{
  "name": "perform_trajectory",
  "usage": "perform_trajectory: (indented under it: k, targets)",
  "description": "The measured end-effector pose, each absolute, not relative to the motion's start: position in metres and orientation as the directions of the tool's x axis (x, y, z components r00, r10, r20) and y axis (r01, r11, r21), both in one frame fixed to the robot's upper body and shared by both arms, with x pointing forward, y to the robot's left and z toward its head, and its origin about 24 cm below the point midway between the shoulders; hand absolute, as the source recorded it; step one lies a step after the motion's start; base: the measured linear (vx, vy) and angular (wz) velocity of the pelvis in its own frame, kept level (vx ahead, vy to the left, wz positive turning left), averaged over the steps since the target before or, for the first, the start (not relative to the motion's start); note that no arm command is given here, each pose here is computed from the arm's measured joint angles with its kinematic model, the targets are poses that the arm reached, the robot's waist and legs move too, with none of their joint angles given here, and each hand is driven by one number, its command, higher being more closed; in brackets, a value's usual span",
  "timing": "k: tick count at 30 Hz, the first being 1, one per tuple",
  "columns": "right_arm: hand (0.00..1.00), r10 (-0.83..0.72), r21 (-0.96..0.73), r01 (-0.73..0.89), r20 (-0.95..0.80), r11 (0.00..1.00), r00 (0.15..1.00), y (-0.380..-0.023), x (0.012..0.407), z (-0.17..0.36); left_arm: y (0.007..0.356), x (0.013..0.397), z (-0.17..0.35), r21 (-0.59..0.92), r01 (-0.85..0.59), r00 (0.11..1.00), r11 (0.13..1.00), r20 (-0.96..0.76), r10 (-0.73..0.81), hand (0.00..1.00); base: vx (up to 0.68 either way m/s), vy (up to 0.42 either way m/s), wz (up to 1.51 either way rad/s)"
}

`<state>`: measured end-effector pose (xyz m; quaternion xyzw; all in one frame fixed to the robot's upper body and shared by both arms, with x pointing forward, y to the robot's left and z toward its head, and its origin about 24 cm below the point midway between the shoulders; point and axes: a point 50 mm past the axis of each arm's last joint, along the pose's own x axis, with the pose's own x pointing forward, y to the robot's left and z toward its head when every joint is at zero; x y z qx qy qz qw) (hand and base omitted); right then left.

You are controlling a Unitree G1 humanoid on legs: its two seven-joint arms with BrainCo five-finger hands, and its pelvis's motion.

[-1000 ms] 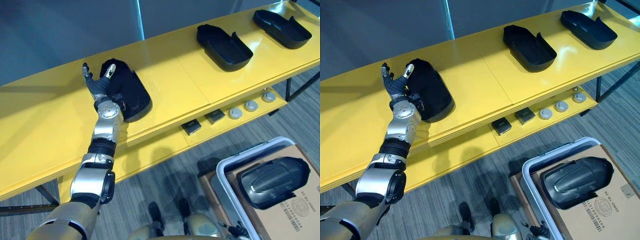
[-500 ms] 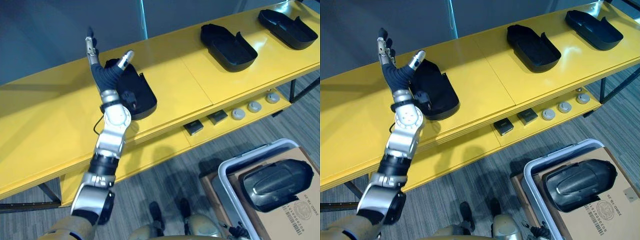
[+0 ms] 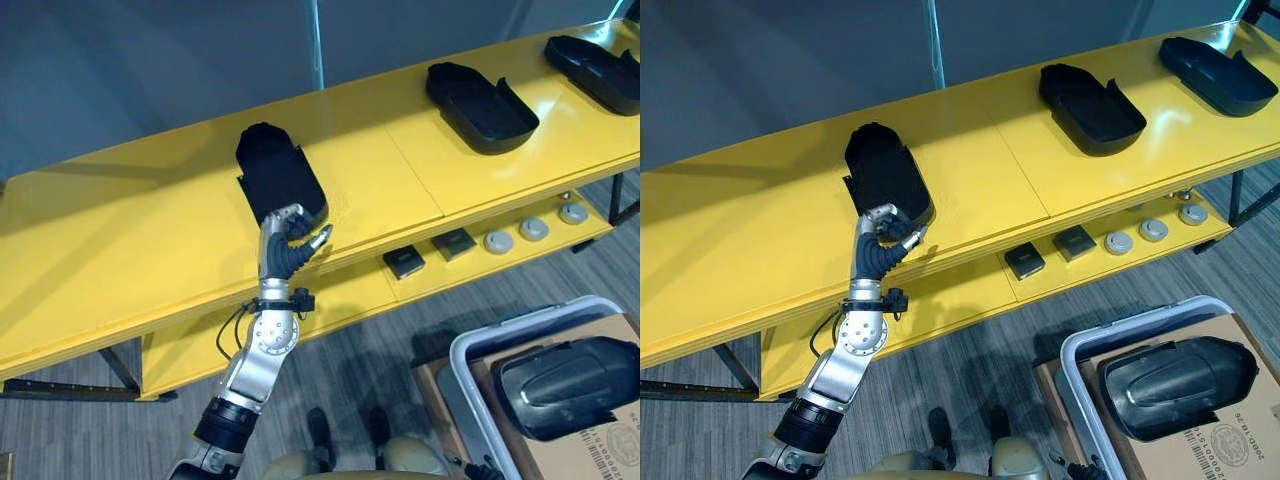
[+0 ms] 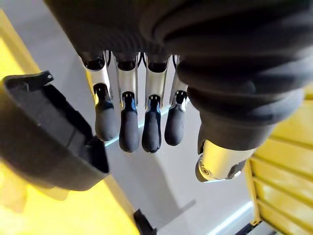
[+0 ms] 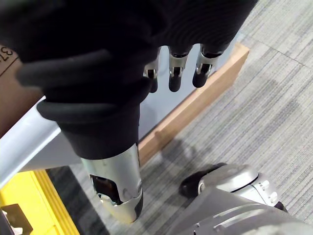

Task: Walk over and take plastic housings, then place them on the shelf

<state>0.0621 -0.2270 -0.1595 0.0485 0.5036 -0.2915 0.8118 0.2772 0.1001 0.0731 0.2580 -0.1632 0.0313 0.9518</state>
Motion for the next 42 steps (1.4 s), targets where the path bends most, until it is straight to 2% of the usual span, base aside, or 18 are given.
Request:
perform_trajectory:
  k: [4,9,29,38,42]
  targets:
    - [0.0,-0.424,-0.214,0.523,-0.847,0.825,0.321,-0.227,0.062,-0.16,0.104,0.279,0.053,0.524,-0.106,0.972,0.845,0.236,-0.024,1.0,0.05,0.006,-0.01]
    - [0.0,-0.422,-0.213,0.525,-0.848,0.824,0.32,-0.226,0.062,-0.16,0.105,0.292,0.056,0.548,-0.109,0.97,0.83,0.24,-0.031,1.0,0.01,0.003,-0.01]
    - [0.0,-0.419,-0.2,0.536,-0.848,0.82,0.325,-0.223,0.065,-0.16,0.132,0.339,0.077,0.575,-0.254,0.96,0.778,0.249,0.129,1.0,0.0,0.006,-0.03]
    - [0.0,-0.417,-0.196,0.536,-0.847,0.821,0.329,-0.222,0.067,-0.16,0.139,0.344,0.08,0.557,-0.279,0.955,0.782,0.243,0.168,1.0,0.0,0.0,0.0]
    - [0.0,-0.417,-0.196,0.536,-0.847,0.821,0.329,-0.222,0.066,-0.16,0.13,0.325,0.099,0.477,-0.292,0.931,0.829,0.341,0.132,1.0,0.0,0.0,0.02]
